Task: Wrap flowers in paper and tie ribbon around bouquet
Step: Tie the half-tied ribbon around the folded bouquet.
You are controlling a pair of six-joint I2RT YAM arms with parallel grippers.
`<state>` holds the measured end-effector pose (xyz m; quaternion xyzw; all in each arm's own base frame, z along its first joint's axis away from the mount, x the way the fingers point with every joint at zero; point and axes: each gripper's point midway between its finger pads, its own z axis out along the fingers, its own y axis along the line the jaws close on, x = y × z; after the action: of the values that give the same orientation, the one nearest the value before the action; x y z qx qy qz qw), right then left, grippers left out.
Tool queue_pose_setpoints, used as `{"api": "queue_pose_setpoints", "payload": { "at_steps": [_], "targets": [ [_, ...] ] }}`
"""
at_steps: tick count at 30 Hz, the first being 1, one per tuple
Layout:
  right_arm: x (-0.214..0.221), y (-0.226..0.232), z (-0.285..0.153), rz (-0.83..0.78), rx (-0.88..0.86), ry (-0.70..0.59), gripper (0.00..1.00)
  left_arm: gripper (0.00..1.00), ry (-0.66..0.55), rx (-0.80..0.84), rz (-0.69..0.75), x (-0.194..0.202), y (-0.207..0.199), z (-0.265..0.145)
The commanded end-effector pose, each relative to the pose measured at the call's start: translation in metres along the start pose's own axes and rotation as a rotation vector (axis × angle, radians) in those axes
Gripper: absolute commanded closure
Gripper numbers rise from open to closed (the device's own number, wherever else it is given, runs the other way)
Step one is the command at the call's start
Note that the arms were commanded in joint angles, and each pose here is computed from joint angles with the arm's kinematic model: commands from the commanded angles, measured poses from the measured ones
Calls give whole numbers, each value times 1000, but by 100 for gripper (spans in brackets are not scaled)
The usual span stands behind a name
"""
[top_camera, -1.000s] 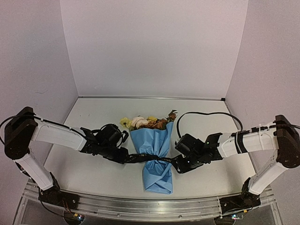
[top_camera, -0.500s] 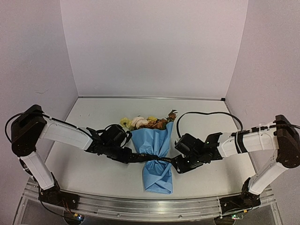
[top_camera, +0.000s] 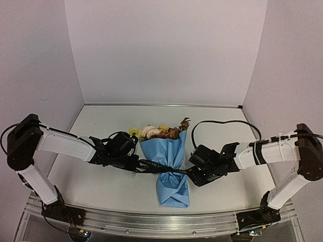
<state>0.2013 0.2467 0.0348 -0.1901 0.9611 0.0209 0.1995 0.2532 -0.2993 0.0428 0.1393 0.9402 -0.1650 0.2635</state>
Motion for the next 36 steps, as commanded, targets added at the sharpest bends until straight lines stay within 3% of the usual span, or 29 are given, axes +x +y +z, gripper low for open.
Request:
{"api": "queue_pose_setpoints", "payload": {
  "at_steps": [1, 13, 36],
  "targets": [
    [-9, -18, -8, -11, 98, -26, 100, 100, -28, -101, -53, 2, 23, -10],
    [20, -48, 4, 6, 209, 42, 100, 100, 23, -173, -167, 25, 56, -8],
    [50, -75, 14, -17, 326, 113, 100, 100, 39, -223, -336, 31, 104, -15]
  ]
}}
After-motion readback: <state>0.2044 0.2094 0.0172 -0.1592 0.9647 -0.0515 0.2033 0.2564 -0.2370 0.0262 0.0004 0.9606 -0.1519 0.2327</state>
